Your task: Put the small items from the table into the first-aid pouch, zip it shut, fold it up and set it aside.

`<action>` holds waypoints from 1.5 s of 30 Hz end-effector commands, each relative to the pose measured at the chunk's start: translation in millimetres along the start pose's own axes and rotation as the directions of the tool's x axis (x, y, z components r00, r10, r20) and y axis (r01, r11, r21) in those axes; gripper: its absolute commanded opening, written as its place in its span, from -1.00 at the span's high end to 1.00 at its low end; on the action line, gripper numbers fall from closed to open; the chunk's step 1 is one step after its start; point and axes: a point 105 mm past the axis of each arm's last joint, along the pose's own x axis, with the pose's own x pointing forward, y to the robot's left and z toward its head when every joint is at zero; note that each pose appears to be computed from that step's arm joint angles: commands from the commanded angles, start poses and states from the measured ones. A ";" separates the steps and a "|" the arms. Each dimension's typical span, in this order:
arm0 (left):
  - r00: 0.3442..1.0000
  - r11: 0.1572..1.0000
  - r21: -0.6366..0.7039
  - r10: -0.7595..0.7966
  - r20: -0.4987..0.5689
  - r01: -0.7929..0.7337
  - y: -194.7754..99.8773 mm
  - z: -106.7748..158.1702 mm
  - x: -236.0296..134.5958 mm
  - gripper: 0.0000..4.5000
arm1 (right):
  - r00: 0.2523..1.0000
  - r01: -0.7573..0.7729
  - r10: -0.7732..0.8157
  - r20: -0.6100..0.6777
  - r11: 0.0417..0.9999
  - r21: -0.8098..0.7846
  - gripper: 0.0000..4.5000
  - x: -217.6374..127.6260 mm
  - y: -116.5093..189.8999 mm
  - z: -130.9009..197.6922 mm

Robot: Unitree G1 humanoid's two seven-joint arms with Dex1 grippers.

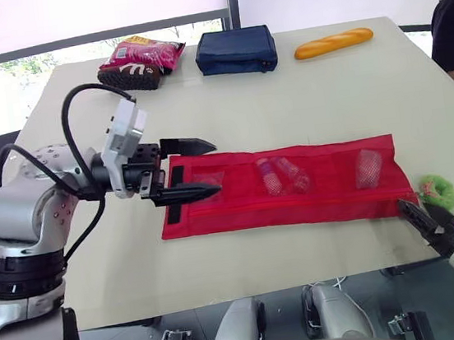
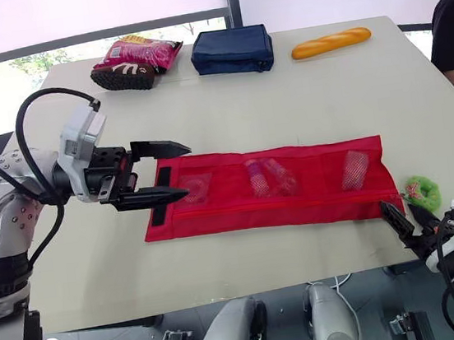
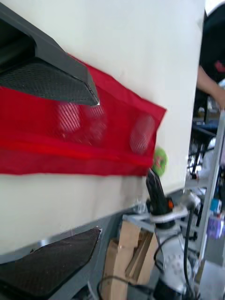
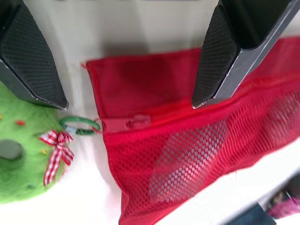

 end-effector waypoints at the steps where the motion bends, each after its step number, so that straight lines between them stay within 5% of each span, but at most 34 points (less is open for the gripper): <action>1: 0.998 0.996 0.063 -0.063 0.017 0.062 -12.3 16.7 10.7 -0.97 | 0.998 -0.061 0.062 -0.011 0.996 0.070 -1.00 6.1 10.4 -5.5; 6: 0.996 0.993 0.088 -0.086 0.017 0.084 -18.0 21.6 14.1 -1.00 | 0.991 -0.096 0.096 -0.089 0.995 0.008 -0.35 11.5 17.1 -18.2; 12: 0.996 0.991 0.102 -0.086 0.023 0.083 -19.6 22.6 12.3 -1.00 | 0.997 -0.077 0.076 -0.029 0.997 -0.025 0.97 18.5 12.7 -4.8; 22: 0.997 0.992 0.111 -0.071 0.030 0.067 -18.3 20.5 7.3 -1.00 | 0.994 0.039 -0.017 0.110 0.979 -0.198 0.99 15.3 -12.4 57.7; 27: 0.998 0.992 0.111 -0.054 0.027 0.051 -21.9 18.5 -1.5 -1.00 | 0.987 -0.118 0.153 0.055 0.907 -0.405 0.99 10.0 30.9 93.1; 31: 1.000 0.994 0.111 0.005 0.026 -0.008 -22.7 18.5 -16.7 -1.00 | 0.927 -0.342 0.375 -0.002 0.841 -0.419 0.99 14.3 100.5 105.1; 36: 0.999 0.992 0.122 0.043 0.011 -0.044 -24.2 17.5 -27.5 -1.00 | 0.823 -0.566 0.538 -0.185 0.748 -0.345 0.99 24.1 160.9 73.0; 43: 0.997 0.987 0.141 0.071 0.016 -0.072 -23.0 21.5 -27.2 -1.00 | 0.792 -0.602 0.528 -0.306 0.759 -0.249 0.99 62.2 207.5 5.3; 45: 0.997 0.987 0.140 0.073 0.016 -0.075 -23.7 21.0 -26.6 -1.00 | 0.796 -0.595 0.505 -0.334 0.755 -0.275 0.69 66.6 208.8 -5.3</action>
